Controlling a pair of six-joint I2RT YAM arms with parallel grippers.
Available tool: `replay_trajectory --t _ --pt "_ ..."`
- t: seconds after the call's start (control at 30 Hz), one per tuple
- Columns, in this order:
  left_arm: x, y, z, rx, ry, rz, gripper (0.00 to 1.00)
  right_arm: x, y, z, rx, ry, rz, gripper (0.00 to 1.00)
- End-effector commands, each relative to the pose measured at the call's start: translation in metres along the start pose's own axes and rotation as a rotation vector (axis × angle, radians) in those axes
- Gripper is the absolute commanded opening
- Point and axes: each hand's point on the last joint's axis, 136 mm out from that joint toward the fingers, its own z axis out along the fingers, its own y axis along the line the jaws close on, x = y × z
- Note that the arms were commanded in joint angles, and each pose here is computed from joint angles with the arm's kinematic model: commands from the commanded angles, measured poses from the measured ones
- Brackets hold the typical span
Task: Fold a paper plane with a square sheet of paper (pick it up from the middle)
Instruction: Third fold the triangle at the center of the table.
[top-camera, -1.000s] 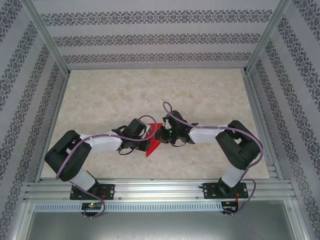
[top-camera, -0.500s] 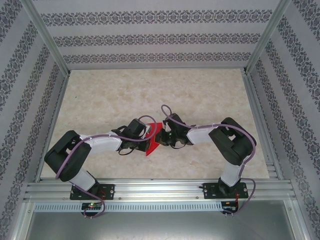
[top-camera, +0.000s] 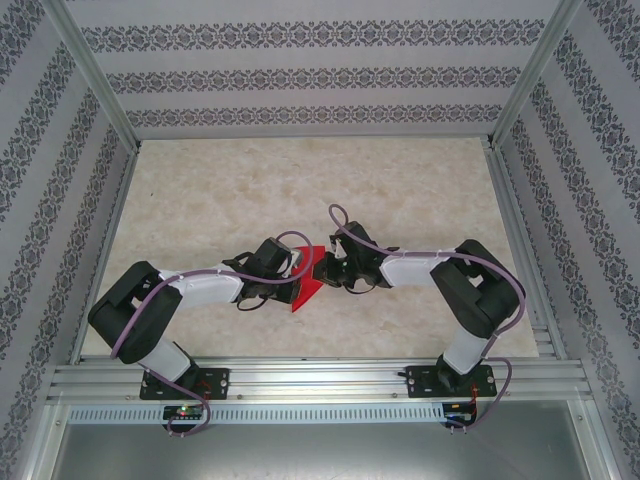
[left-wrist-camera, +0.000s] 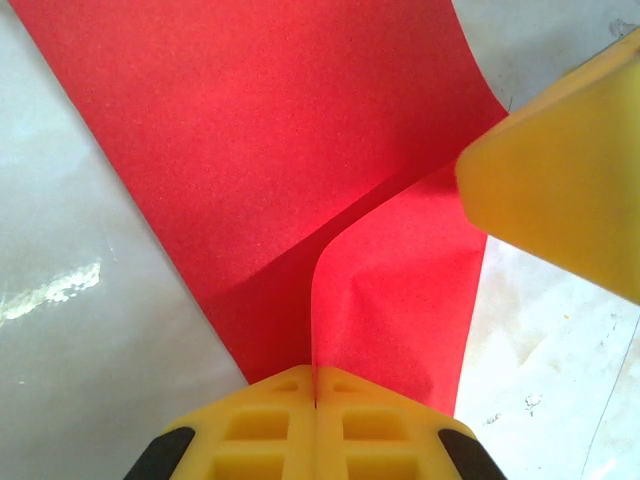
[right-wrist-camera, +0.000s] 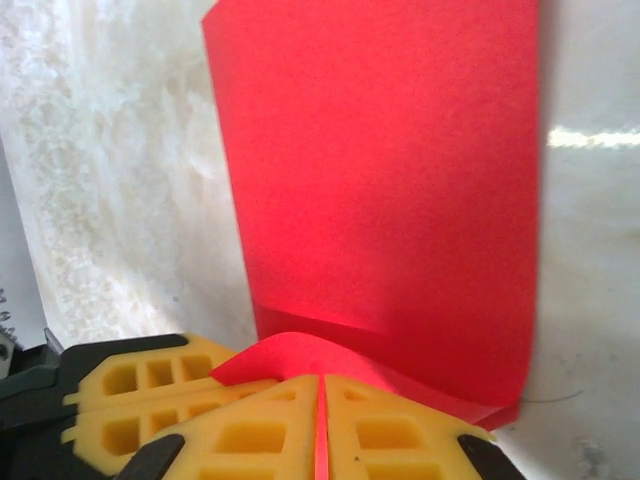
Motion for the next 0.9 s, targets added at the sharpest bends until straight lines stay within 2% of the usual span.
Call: replay_trajectory --t 0.0,0.07,0.17,0.43,0.57,0.73,0.87 --pt "0.022 0.019 0.004 -0.057 0.064 -0.031 0.02 0.005 -0.024 0.013 0.062 0.022 0.014 0.1" --pt "0.022 0.019 0.004 -0.058 0.066 -0.034 0.02 0.009 -0.039 0.018 0.102 0.034 0.03 0.1" --pt "0.023 0.019 0.004 -0.059 0.068 -0.035 0.02 0.012 -0.04 0.018 0.104 0.041 0.029 0.09" --pt "0.02 0.019 0.003 -0.066 0.067 -0.023 0.02 -0.014 -0.009 -0.014 0.021 -0.033 0.016 0.12" --pt "0.015 0.019 0.003 -0.073 0.061 -0.022 0.02 -0.017 -0.015 -0.005 0.055 -0.004 0.015 0.11" --pt "0.018 0.021 0.006 -0.079 0.075 -0.02 0.02 -0.005 -0.044 0.008 0.141 0.031 0.055 0.1" --pt "0.02 0.022 0.006 -0.083 0.077 -0.018 0.02 -0.004 -0.049 0.001 0.201 0.014 0.039 0.1"
